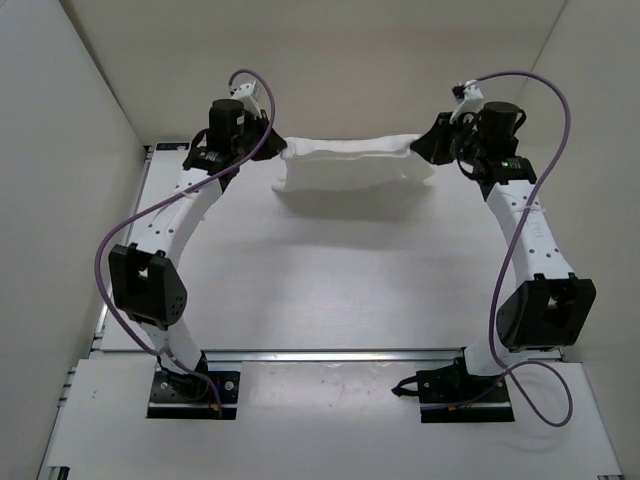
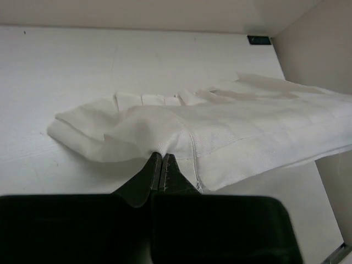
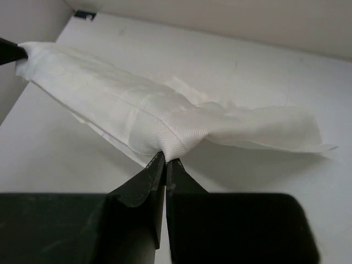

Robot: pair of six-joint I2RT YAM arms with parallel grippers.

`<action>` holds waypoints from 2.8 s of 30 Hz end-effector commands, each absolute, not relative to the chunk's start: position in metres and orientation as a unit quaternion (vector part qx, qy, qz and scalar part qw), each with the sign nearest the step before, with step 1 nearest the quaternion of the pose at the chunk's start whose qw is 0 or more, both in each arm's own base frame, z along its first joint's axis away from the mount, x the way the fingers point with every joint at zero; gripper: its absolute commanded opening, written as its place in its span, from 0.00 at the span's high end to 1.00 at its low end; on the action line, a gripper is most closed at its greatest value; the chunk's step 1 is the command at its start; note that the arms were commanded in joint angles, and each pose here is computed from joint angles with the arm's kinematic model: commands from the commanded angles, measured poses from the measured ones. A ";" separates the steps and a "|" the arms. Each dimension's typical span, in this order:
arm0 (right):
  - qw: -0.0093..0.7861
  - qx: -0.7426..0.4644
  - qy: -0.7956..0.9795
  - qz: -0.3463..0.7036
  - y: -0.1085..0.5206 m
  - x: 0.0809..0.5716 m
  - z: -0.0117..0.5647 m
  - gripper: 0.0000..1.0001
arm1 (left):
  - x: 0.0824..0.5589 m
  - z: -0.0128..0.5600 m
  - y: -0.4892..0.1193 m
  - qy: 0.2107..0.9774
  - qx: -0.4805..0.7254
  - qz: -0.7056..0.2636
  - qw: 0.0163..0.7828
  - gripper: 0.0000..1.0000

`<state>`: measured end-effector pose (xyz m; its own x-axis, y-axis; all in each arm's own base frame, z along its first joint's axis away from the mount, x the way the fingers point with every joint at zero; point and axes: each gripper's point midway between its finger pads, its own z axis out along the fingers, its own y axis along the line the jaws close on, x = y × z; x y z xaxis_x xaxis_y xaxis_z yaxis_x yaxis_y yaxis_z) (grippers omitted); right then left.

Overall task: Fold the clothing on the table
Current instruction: Flatten the skirt out, then fold the skirt

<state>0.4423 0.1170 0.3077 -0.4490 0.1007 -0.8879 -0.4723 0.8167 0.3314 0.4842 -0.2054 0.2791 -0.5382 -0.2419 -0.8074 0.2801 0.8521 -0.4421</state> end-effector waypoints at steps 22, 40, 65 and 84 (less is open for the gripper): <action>0.305 -0.015 0.865 0.399 0.162 0.217 0.117 0.99 | 0.265 0.139 -0.154 0.908 -0.029 -0.261 0.327 1.00; 0.445 -0.084 0.833 0.317 0.117 0.467 0.234 1.00 | 0.522 0.224 -0.224 0.857 0.007 -0.273 0.438 1.00; 0.324 0.004 0.881 0.344 0.132 0.235 0.111 1.00 | 0.273 0.128 -0.159 0.918 -0.025 -0.249 0.308 1.00; 0.326 -0.021 0.875 0.357 0.134 0.351 0.112 0.57 | 0.404 0.118 -0.183 0.919 -0.048 -0.256 0.297 0.34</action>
<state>0.3266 0.1346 0.0880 -0.8451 0.2039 -0.4942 -0.1844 0.7565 0.6274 0.3864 -0.1783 0.0912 -0.8519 -0.2413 -0.4649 0.0225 0.8699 -0.4927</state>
